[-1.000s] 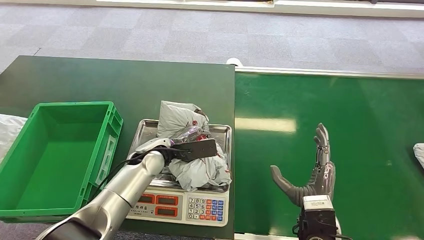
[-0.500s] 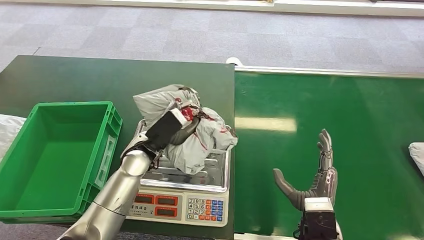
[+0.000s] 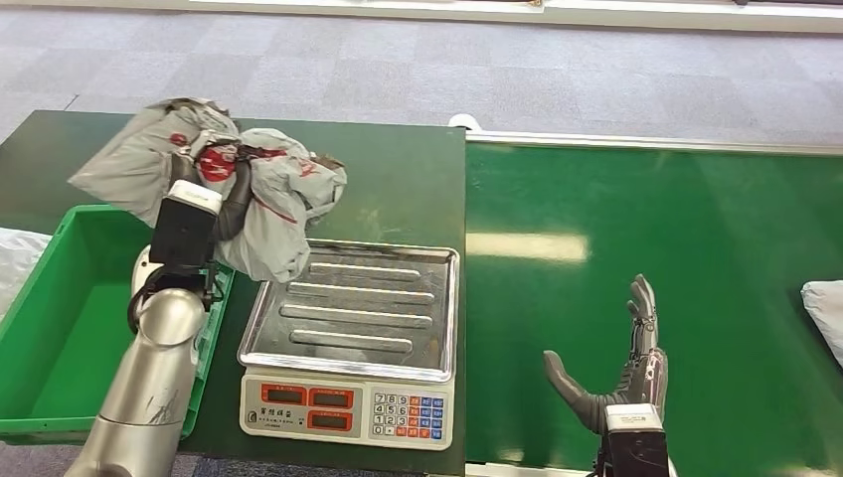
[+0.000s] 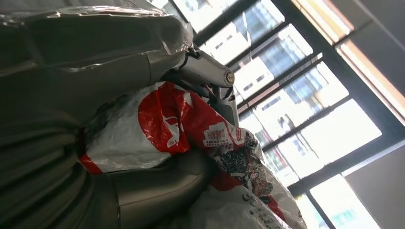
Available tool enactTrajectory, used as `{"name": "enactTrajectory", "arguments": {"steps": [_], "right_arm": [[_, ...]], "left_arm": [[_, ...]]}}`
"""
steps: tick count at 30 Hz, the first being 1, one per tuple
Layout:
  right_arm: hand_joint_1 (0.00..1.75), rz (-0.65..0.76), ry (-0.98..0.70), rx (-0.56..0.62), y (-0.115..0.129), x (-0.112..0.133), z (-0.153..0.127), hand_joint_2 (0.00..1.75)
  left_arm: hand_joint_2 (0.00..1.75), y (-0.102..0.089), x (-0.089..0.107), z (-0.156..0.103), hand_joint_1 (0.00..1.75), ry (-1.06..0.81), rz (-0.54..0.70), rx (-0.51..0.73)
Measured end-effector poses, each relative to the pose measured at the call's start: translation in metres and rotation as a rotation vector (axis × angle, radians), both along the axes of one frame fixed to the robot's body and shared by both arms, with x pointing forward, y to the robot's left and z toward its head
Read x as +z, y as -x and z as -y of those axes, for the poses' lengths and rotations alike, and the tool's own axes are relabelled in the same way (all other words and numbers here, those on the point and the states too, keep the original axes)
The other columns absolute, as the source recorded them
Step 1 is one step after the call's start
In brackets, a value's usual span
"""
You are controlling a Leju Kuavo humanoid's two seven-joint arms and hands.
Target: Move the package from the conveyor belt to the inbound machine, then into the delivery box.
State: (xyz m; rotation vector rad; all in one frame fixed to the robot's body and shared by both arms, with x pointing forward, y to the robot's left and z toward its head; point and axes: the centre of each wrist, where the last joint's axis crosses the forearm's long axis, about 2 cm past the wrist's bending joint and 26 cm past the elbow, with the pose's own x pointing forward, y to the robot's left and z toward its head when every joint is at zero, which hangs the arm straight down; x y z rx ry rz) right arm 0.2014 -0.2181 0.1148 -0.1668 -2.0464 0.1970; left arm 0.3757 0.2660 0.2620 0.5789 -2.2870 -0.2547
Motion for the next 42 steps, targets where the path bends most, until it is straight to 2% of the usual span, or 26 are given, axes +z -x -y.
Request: {"name": "enactTrajectory", "arguments": {"steps": [7,14,19,25,32,35,37,38,41,42], "right_arm": [[0.00,-0.034,0.004,-0.019,0.008,-0.008,0.001,1.75],[0.00,-0.074,0.001,-0.043,0.021,-0.017,0.005,1.75],[0.00,-0.087,0.004,-0.051,0.021,-0.017,0.006,1.75],[0.00,-0.094,0.015,-0.045,0.022,-0.018,0.005,1.75],[0.00,-0.094,0.014,-0.045,0.022,-0.017,0.005,1.75],[0.00,-0.094,0.013,-0.044,0.022,-0.017,0.004,1.75],[0.00,-0.095,0.012,-0.040,0.021,-0.017,0.004,1.75],[0.00,-0.095,0.011,-0.038,0.020,-0.016,0.004,1.75],[0.00,-0.095,0.010,-0.033,0.016,-0.014,0.005,1.75],[0.00,-0.094,0.011,-0.033,0.015,-0.013,0.005,1.75]], "left_arm": [[1.75,-0.004,0.003,-0.055,1.75,-0.126,0.045,0.303],[1.75,0.001,0.007,-0.121,1.75,-0.189,0.072,0.507],[1.75,0.003,0.009,-0.143,1.75,-0.236,0.030,0.594],[1.75,0.003,0.000,-0.177,1.75,-0.438,-0.070,0.836],[1.75,0.001,-0.009,-0.196,1.71,-0.474,-0.141,0.885],[1.75,-0.001,-0.010,-0.199,1.53,-0.484,-0.193,0.885],[1.75,-0.004,-0.012,-0.202,1.28,-0.512,-0.251,0.901],[1.75,-0.005,-0.013,-0.204,1.06,-0.538,-0.279,0.924],[1.75,-0.009,-0.015,-0.208,0.17,-0.619,-0.332,1.006],[1.75,-0.010,-0.014,-0.209,0.02,-0.638,-0.342,1.020]]}}
